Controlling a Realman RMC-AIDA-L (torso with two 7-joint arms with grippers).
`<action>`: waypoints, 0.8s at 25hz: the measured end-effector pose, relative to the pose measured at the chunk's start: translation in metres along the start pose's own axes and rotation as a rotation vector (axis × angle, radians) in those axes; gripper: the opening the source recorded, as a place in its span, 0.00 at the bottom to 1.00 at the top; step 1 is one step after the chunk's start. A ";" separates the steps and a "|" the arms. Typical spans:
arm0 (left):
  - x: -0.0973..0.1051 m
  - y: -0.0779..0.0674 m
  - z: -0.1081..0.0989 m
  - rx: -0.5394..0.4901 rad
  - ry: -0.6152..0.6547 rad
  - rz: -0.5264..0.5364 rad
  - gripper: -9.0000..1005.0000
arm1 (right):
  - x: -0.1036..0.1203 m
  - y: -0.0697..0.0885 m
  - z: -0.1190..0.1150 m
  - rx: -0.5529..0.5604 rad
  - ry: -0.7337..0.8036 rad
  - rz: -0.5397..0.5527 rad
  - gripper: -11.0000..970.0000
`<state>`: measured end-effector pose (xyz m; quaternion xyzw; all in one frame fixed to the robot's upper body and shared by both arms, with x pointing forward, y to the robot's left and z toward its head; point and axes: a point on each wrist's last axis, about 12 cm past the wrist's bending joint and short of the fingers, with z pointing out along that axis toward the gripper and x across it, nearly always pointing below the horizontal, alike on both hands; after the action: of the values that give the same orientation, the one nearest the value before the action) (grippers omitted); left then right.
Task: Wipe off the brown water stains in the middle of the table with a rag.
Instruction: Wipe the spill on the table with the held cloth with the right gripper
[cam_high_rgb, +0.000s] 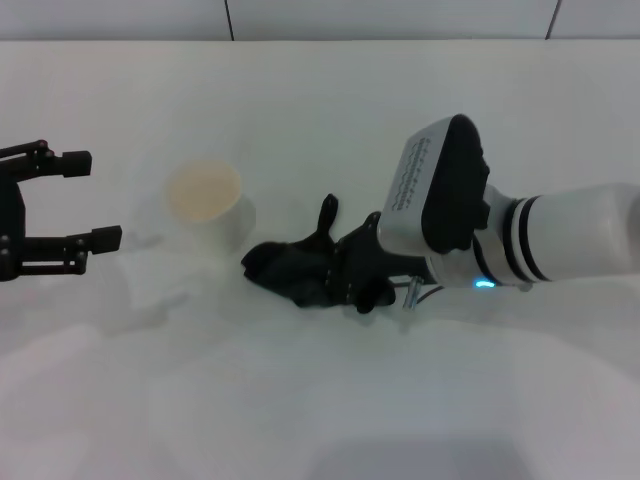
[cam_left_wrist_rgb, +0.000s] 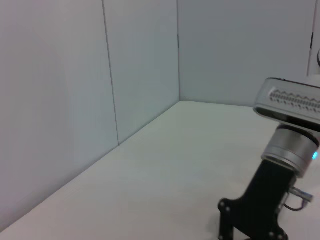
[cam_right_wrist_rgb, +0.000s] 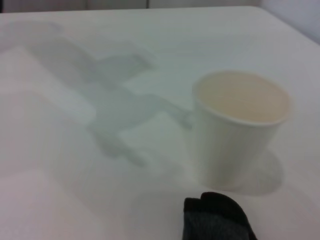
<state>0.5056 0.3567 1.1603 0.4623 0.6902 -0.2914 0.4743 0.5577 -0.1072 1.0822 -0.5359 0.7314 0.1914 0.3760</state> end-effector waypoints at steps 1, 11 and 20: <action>0.000 0.000 0.000 0.000 0.000 0.000 0.87 | 0.000 -0.002 -0.001 0.008 -0.002 0.004 0.10; 0.001 0.000 -0.001 -0.005 0.003 -0.001 0.87 | 0.003 0.005 -0.003 -0.034 0.000 0.032 0.10; 0.000 0.002 -0.002 -0.015 0.005 0.004 0.87 | 0.002 0.033 -0.006 -0.174 -0.003 0.043 0.10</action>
<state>0.5065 0.3590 1.1607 0.4607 0.6927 -0.2843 0.4765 0.5250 -0.1009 1.0806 -0.5504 0.7228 0.2631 0.3247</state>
